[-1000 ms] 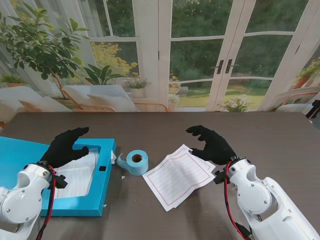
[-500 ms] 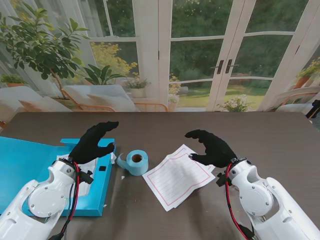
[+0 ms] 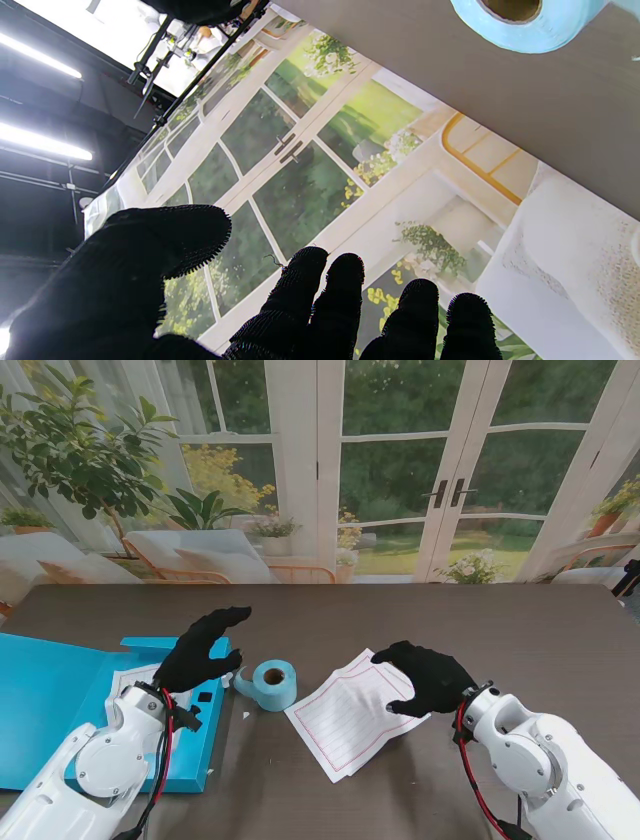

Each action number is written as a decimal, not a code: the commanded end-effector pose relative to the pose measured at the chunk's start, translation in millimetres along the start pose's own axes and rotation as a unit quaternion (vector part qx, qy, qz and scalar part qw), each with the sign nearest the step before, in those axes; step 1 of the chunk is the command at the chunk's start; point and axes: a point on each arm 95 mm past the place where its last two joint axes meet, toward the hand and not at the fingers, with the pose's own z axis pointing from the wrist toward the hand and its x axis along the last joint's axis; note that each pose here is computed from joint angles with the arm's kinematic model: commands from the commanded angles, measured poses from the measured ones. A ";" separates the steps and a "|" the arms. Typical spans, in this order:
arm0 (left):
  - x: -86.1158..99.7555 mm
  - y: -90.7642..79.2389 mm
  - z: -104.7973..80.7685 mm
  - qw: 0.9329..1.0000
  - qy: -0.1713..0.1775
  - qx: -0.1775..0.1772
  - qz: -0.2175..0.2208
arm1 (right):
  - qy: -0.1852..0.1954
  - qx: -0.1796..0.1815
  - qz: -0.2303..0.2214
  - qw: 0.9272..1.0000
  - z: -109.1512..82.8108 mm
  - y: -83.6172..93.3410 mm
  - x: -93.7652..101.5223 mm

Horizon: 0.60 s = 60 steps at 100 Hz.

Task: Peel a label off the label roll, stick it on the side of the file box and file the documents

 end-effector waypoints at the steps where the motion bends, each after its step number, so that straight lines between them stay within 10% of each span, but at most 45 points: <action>1: 1.5 3.3 -0.7 1.000 -0.001 -0.008 -0.009 | -0.001 0.027 -0.014 1.000 -6.6 -11.2 0.1; 60: 7.0 -0.2 -3.5 1.000 0.000 -0.005 -0.015 | -0.047 0.061 -0.090 0.993 -12.5 -45.6 16.2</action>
